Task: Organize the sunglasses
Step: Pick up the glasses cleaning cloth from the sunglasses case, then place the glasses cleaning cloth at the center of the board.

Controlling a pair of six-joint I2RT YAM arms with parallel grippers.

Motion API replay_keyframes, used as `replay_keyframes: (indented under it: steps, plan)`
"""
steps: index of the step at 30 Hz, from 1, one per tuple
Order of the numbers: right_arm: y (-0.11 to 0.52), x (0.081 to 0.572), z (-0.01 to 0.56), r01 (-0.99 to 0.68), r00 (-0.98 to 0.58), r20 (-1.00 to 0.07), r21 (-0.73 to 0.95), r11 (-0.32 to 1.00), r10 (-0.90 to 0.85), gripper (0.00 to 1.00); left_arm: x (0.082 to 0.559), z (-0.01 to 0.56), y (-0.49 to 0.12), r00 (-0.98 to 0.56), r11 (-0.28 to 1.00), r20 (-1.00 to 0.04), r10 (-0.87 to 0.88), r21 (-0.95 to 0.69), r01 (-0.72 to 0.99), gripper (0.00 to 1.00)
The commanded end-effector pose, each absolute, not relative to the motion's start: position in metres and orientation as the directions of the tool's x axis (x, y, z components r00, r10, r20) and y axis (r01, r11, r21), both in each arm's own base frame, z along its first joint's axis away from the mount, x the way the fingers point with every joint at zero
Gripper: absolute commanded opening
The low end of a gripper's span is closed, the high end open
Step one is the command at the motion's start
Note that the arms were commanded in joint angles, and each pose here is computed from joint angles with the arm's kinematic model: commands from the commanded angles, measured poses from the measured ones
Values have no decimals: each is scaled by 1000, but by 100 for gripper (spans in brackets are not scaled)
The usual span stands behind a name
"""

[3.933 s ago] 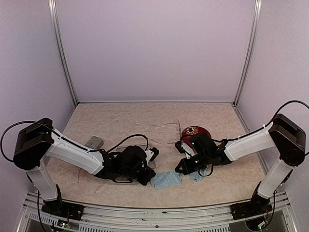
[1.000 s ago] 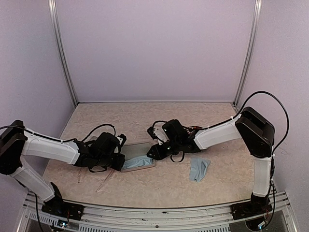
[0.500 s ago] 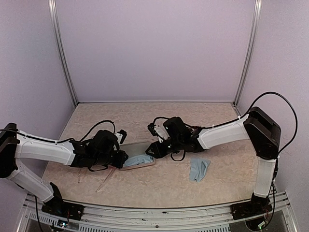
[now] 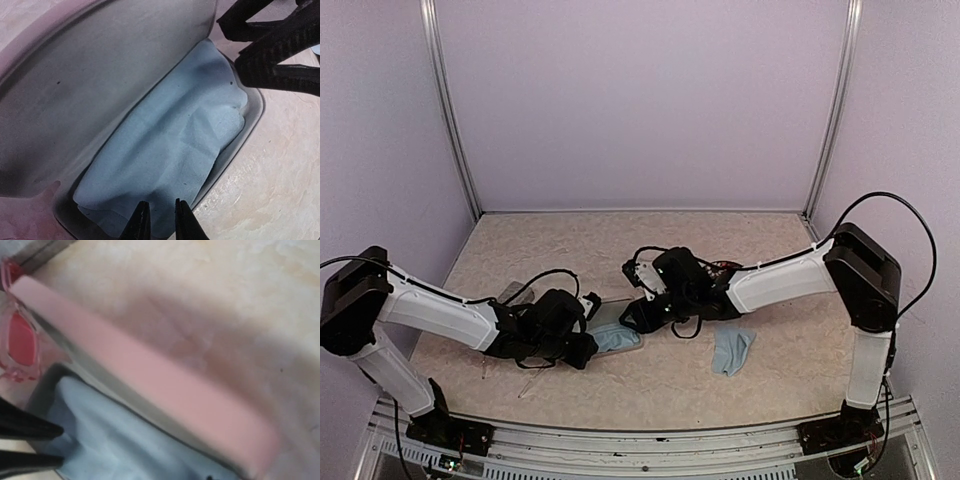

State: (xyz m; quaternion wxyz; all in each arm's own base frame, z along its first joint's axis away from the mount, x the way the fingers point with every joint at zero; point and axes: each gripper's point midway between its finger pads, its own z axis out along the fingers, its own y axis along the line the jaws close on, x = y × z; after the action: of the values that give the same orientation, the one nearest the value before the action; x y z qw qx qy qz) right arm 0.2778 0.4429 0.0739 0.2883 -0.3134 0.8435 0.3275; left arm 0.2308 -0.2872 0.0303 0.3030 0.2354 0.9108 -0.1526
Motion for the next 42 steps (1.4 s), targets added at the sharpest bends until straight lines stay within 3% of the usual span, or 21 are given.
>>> replay_keyframes:
  steps: [1,13,17,24,36,42]
  plan:
    - [439,269,46,-710,-649,-646,327,624,-401,38,233,36,-305,-695,830,-641,325,-159,535,18]
    - [434,258,24,-714,-644,-612,264,649,-459,31,233,34,-301,-699,843,-637,325,-140,520,18]
    - [432,258,21,-712,-638,-606,230,663,-476,23,232,32,-298,-702,847,-634,324,-137,514,17]
    - [437,256,35,-725,-623,-635,248,643,-457,0,233,46,-295,-687,851,-664,295,-144,505,17]
    - [445,250,117,-758,-571,-766,352,549,-297,0,237,113,-288,-585,841,-794,168,-194,505,20]
    - [435,235,140,-755,-598,-752,413,509,-276,0,229,152,-284,-512,817,-854,92,-229,529,27]
